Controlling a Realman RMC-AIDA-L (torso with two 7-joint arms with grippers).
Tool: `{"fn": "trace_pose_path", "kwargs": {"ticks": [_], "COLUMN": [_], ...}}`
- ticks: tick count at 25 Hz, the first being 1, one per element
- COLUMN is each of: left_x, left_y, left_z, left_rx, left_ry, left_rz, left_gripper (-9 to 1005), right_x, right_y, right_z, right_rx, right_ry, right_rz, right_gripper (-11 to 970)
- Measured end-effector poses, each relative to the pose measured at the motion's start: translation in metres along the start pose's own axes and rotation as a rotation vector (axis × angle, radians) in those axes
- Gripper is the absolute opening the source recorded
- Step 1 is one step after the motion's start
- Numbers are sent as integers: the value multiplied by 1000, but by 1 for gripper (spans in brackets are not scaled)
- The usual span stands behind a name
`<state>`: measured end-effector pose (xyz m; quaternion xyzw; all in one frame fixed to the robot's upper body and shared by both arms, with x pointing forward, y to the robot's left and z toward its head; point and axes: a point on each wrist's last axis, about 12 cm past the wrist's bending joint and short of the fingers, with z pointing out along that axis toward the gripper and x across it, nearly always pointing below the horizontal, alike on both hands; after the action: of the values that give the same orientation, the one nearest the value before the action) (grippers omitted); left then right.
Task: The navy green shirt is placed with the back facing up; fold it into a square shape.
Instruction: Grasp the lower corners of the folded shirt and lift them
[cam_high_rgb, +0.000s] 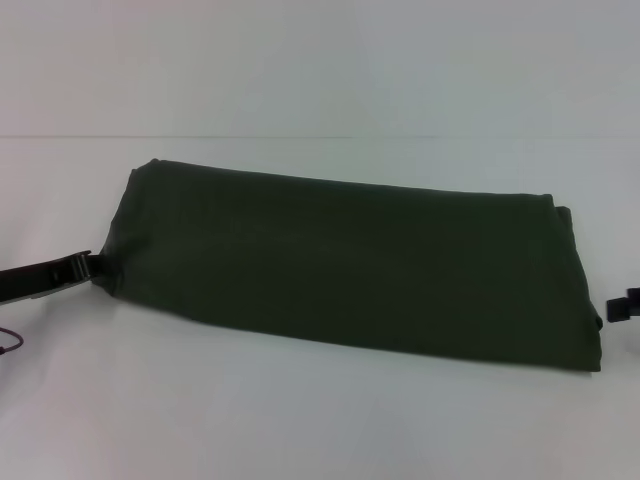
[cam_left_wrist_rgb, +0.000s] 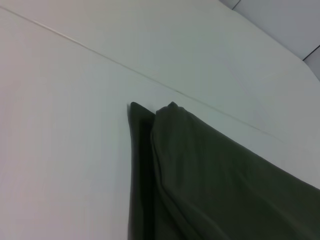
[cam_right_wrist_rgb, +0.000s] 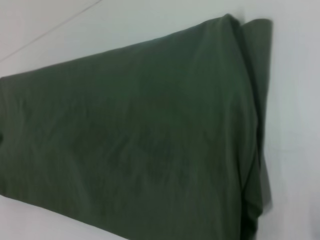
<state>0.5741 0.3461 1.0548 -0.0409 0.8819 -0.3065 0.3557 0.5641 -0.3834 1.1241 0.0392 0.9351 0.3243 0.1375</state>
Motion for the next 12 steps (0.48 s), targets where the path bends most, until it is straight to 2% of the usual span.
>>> {"fn": "trace_pose_path", "kwargs": {"ticks": [6,12], "left_x": [0,2], "left_y": [0,2], "left_z": [0,-2], "left_rx": [2,0], "left_ry": [0,-2], "left_rz": [2,-5], "left_gripper": [27,27], "right_x": [-7,-6], "right_y": [13,18], "right_z": [19,33], "right_rx": [23,31], "right_ry": [26,30], "right_rz": [-33,-49], "right_gripper": [925,924]}}
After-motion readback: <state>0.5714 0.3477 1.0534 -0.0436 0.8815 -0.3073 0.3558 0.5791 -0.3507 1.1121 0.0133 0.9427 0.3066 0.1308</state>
